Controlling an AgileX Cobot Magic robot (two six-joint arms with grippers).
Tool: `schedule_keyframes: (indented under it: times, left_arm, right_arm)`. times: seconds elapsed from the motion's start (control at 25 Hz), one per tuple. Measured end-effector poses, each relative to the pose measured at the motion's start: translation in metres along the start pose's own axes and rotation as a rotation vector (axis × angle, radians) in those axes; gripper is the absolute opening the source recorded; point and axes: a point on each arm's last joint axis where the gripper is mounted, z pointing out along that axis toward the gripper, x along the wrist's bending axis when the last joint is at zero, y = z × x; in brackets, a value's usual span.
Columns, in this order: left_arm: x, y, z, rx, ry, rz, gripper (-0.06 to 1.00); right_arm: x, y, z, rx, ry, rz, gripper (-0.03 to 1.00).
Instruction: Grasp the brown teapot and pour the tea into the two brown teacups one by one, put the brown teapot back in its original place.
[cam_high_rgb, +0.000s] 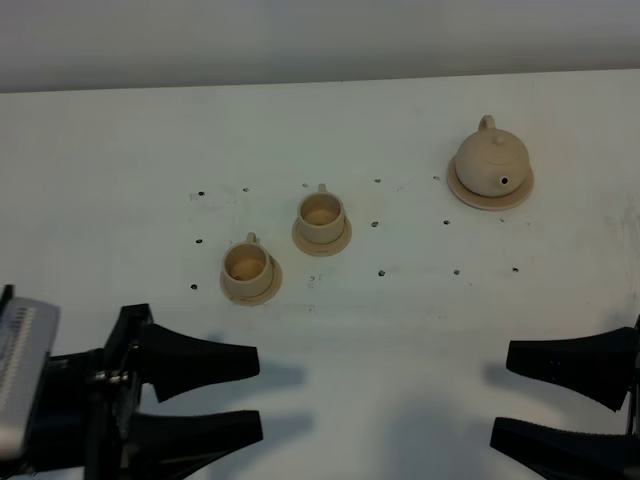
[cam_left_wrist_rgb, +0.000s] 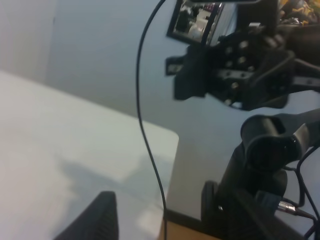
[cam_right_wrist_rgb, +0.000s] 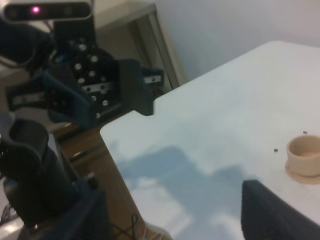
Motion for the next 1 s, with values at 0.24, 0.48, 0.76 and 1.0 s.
schedule_keyframes:
  times: [0.24, 0.48, 0.76, 1.0]
  left_arm:
    - [-0.035, 0.034, -0.017, -0.09, 0.147, 0.108, 0.41]
    - [-0.08, 0.071, -0.05, -0.262, 0.443, 0.182, 0.39]
    - [-0.104, 0.075, -0.071, -0.17, 0.628, 0.143, 0.27]
    - [-0.106, 0.069, -0.092, 0.088, 0.874, 0.009, 0.24]
  right_arm:
    - [0.0, 0.001, 0.0, -0.008, -0.001, 0.008, 0.56]
    - [-0.002, 0.007, 0.0, -0.082, -0.022, 0.074, 0.56]
    - [-0.01, 0.028, -0.001, -0.084, -0.104, 0.13, 0.56]
    - [-0.01, 0.06, -0.004, -0.023, -0.161, 0.134, 0.56]
